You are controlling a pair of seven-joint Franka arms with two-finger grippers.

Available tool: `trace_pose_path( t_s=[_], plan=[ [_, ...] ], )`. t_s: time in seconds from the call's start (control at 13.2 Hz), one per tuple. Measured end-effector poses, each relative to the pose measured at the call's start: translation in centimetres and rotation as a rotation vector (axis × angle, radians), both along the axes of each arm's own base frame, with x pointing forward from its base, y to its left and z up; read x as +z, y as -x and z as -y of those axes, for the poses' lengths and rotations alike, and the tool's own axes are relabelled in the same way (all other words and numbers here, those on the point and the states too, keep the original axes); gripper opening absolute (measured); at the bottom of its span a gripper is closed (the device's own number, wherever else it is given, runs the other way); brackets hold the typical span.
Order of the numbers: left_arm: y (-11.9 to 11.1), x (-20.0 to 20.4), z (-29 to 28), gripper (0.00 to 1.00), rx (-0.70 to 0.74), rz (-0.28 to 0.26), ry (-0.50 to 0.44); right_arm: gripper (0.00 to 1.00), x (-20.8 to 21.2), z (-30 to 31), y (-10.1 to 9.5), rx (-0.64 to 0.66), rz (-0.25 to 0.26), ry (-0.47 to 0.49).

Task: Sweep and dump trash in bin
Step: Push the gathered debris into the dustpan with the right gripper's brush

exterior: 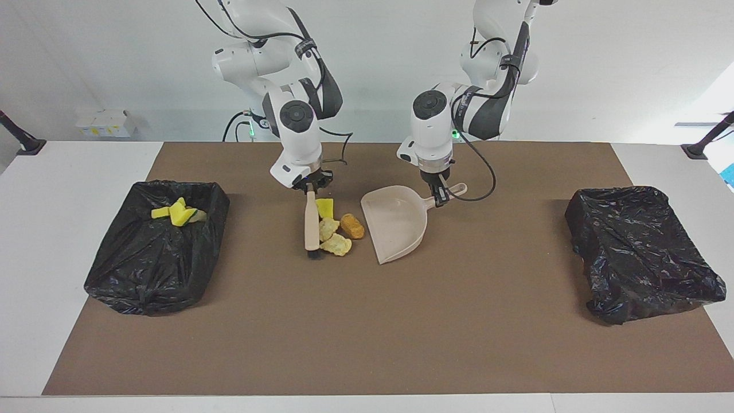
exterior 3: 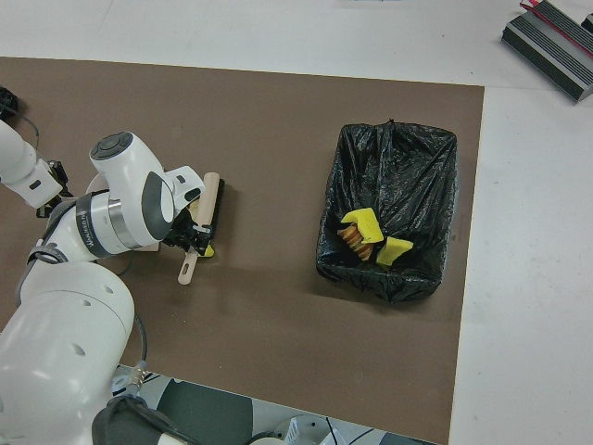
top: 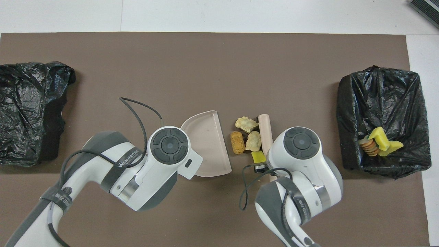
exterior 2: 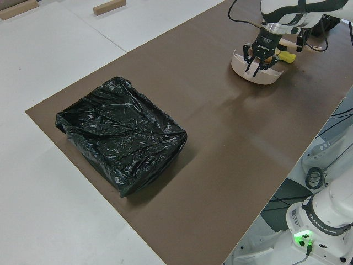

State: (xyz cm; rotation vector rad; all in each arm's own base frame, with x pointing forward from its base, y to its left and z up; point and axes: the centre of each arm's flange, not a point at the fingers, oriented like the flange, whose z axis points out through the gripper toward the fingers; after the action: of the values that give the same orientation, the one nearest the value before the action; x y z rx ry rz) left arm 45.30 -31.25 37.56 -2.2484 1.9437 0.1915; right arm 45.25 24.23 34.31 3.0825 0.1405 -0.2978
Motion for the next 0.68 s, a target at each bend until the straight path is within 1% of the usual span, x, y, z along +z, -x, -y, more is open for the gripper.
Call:
trace_pose_path(
  t_s=[0.15, 0.3, 0.45, 0.53, 0.68],
  plan=[
    [0.0, 0.0, 0.0, 0.31, 0.000, 0.000, 0.000, 0.26, 0.2, -4.6, 1.1, -0.015, -0.022, -0.056],
    [0.0, 0.0, 0.0, 0.31, 0.000, 0.000, 0.000, 0.26, 1.1, -7.8, 1.5, -0.027, -0.038, -0.125],
    [0.0, 0.0, 0.0, 0.31, -0.001, 0.000, 0.000, 0.26, 2.4, -9.3, 1.2, -0.048, -0.042, -0.183],
    [0.0, 0.0, 0.0, 0.31, -0.001, 0.000, 0.000, 0.26, 3.2, -9.5, 0.9, -0.054, -0.049, -0.196],
    [0.0, 0.0, 0.0, 0.31, 0.000, 0.001, 0.001, 0.26, 4.8, -8.4, 0.3, -0.062, -0.085, -0.188]
  ],
)
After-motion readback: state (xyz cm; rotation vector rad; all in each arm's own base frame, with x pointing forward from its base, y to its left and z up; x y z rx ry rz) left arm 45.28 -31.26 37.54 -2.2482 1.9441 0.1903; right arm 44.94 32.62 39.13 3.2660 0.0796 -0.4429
